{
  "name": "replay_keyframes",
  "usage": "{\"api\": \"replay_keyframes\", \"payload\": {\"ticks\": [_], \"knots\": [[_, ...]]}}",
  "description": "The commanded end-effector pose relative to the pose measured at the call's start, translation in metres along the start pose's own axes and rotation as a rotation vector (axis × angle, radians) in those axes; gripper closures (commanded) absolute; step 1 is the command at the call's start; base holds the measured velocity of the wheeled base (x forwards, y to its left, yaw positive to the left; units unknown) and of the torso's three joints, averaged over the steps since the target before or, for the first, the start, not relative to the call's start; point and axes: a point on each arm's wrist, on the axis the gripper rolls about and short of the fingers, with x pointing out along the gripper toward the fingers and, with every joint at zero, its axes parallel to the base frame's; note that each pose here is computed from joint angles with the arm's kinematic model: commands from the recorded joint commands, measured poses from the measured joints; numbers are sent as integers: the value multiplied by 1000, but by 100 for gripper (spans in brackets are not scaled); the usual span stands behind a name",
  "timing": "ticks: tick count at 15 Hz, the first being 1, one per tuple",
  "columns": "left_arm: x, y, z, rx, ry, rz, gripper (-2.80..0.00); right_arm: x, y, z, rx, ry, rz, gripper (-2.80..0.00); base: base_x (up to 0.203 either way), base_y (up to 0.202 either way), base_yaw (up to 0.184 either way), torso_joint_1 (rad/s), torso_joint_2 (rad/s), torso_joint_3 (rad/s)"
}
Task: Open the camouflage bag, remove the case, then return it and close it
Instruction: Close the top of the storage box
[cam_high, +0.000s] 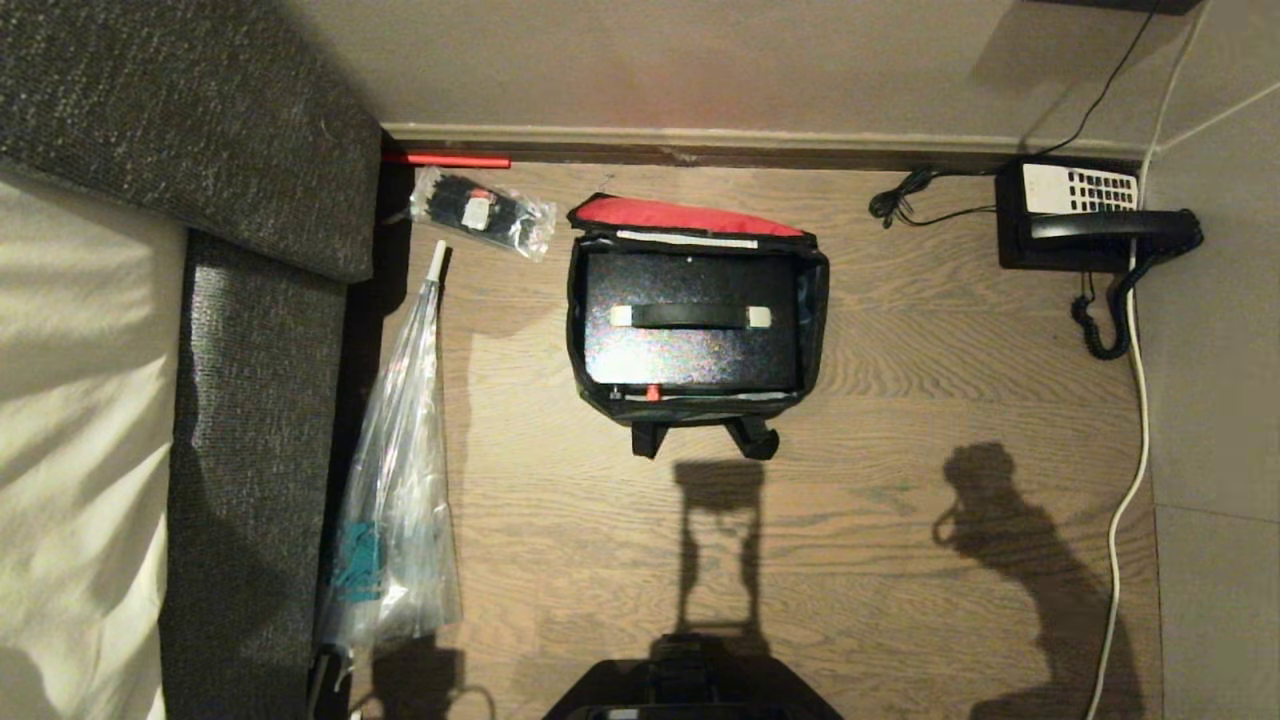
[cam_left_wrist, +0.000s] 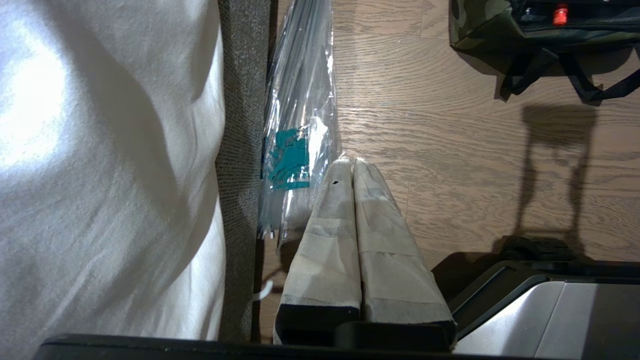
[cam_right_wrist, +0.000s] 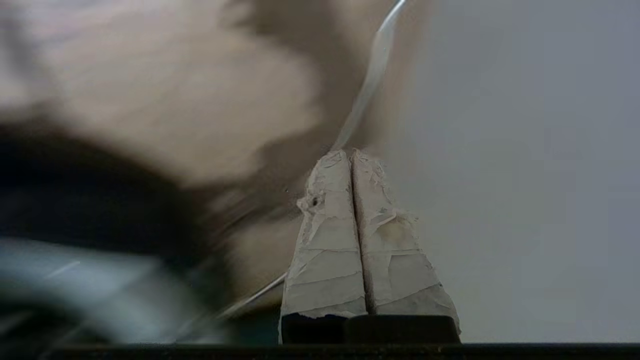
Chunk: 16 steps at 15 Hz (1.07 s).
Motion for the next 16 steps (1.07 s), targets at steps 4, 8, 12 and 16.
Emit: {"api": "replay_keyframes", "payload": {"ticks": [4,8,12,16], "knots": [[0,0,0,0,0,0,0,-25,-8,-18,64,-72,232,0,0,0,0,0,0,0],[0,0,0,4,1,-3,0,-30,-10,-15,66,-96,240,0,0,0,0,0,0,0],[0,0,0,1,1,0,0,-28,-9,-17,58,-86,234,0,0,0,0,0,0,0],[0,0,0,-17,1,0,0,-28,-9,-15,36,-91,231,0,24,0,-1,0,2,0]]}}
